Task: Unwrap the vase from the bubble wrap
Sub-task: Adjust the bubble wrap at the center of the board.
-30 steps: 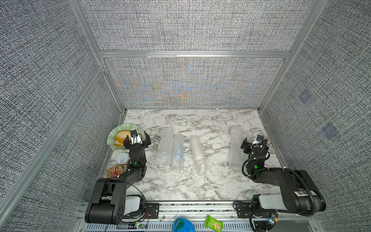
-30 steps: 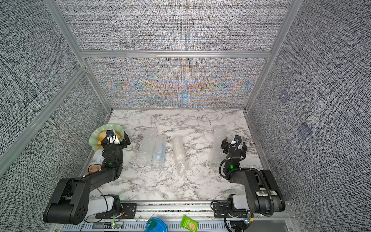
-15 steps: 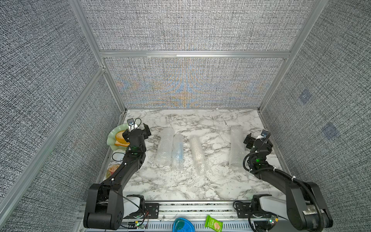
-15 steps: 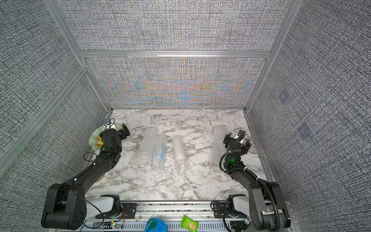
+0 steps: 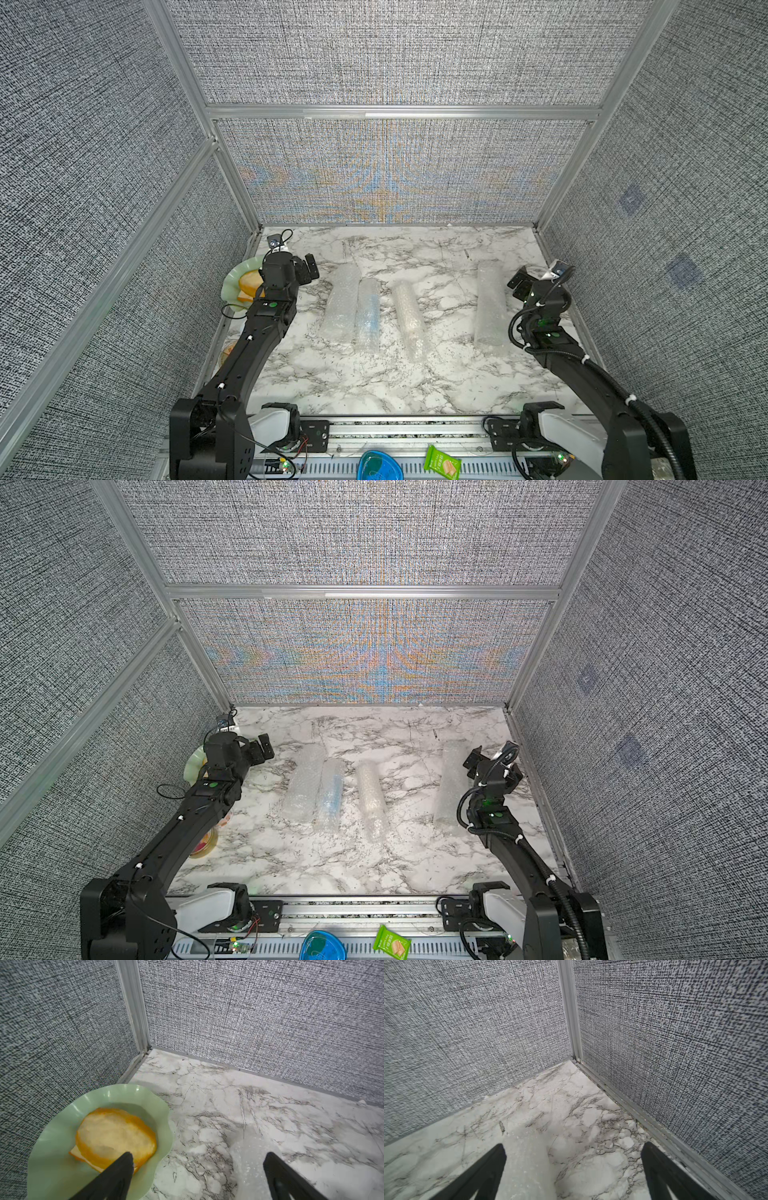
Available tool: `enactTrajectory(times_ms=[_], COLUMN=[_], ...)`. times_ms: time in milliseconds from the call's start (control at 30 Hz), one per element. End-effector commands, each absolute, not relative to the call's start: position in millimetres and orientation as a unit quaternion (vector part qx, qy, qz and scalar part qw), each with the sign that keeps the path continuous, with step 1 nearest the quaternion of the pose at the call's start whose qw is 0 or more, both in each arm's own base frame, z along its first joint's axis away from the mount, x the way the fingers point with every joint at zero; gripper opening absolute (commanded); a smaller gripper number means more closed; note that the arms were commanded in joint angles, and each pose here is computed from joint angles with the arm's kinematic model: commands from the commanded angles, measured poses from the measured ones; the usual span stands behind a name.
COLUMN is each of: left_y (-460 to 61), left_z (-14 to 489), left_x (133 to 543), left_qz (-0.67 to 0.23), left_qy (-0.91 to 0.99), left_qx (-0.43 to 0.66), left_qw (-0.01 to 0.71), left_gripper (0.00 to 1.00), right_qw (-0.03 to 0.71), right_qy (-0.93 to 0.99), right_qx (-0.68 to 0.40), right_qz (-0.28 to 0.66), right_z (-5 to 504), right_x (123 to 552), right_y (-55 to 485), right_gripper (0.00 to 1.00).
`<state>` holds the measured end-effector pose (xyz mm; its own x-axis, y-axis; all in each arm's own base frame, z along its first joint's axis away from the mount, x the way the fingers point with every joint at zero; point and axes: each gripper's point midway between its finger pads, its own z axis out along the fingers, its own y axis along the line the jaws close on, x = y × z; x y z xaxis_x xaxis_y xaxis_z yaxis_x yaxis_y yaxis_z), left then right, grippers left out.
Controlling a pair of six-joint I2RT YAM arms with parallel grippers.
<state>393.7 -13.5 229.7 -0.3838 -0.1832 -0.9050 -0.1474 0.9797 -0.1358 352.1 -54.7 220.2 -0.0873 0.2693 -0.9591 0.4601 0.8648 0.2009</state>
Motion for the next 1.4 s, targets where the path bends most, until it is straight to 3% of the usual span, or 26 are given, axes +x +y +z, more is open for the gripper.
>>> enactTrajectory(times_ms=[0,367,733,967,1367], left_y=[-29.8,-60.3,-87.0,-106.6,-146.5], left_z=[218.4,194.9,178.6,165.8,152.9], left_x=[386.2,379.6,376.1,367.6,353.7], left_qz=[-0.053,-0.114,-0.157,-0.163,-0.176], left_qy=[0.854,0.885,0.899,0.906,0.911], left_qx=[-0.074,-0.016,0.024,0.054,0.108], left_qw=[0.512,0.45,0.408,0.386,0.358], left_gripper=[0.99,0.99,0.99,0.99,1.0], right_qw=[0.604,0.531,0.4,0.356,0.285], right_qy=[0.759,0.835,0.915,0.933,0.954], right_qx=[0.242,0.133,0.019,-0.027,0.071], right_qz=[-0.027,0.063,0.051,0.05,-0.065], right_z=[215.5,225.6,179.4,176.8,152.5], right_x=[354.1,361.7,350.0,342.3,336.7], right_y=[-38.9,26.7,82.3,112.5,51.9], right_gripper=[0.99,0.99,0.99,0.99,0.99])
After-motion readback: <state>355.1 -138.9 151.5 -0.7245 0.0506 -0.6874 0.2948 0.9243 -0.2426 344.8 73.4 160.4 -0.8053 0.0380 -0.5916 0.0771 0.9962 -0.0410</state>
